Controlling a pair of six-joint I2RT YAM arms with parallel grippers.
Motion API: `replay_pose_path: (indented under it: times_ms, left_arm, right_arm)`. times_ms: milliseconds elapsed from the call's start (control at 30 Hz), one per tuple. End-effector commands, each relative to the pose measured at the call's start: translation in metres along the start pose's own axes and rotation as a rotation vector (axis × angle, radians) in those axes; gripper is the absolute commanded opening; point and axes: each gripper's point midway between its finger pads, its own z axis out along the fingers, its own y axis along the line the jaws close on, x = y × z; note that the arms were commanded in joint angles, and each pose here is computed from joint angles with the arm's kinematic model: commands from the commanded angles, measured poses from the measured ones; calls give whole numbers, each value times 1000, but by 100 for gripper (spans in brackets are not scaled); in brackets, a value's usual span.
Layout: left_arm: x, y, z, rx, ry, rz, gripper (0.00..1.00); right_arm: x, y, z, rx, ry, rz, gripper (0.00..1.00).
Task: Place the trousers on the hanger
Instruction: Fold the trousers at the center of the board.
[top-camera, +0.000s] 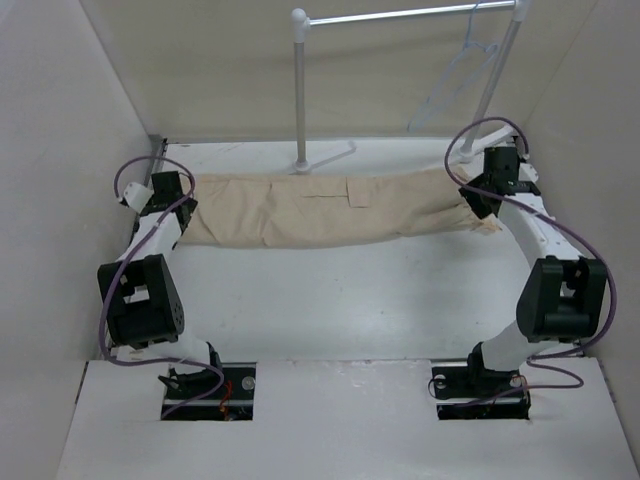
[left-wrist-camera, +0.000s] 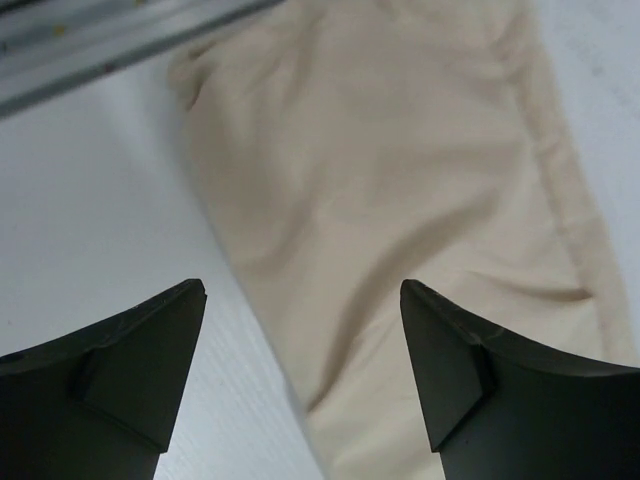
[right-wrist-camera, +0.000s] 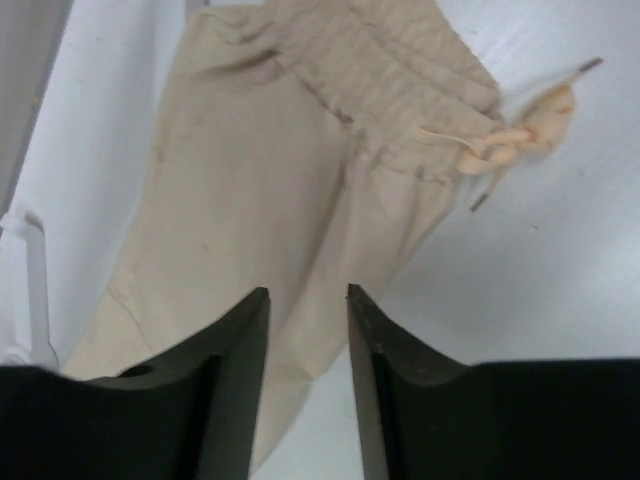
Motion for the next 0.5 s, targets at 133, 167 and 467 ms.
replay_pose_path:
  times_ms: [133, 167, 467]
  left_arm:
    - [25, 18, 30, 19, 107, -137, 79]
    - [27, 19, 36, 15, 115, -144, 79]
    - [43, 7, 86, -30, 171, -184, 63]
  right_arm:
    - [15, -44, 45, 27, 65, 118, 64]
    - [18, -43, 53, 24, 87, 122, 65]
    - [11, -41, 96, 56, 124, 168, 38]
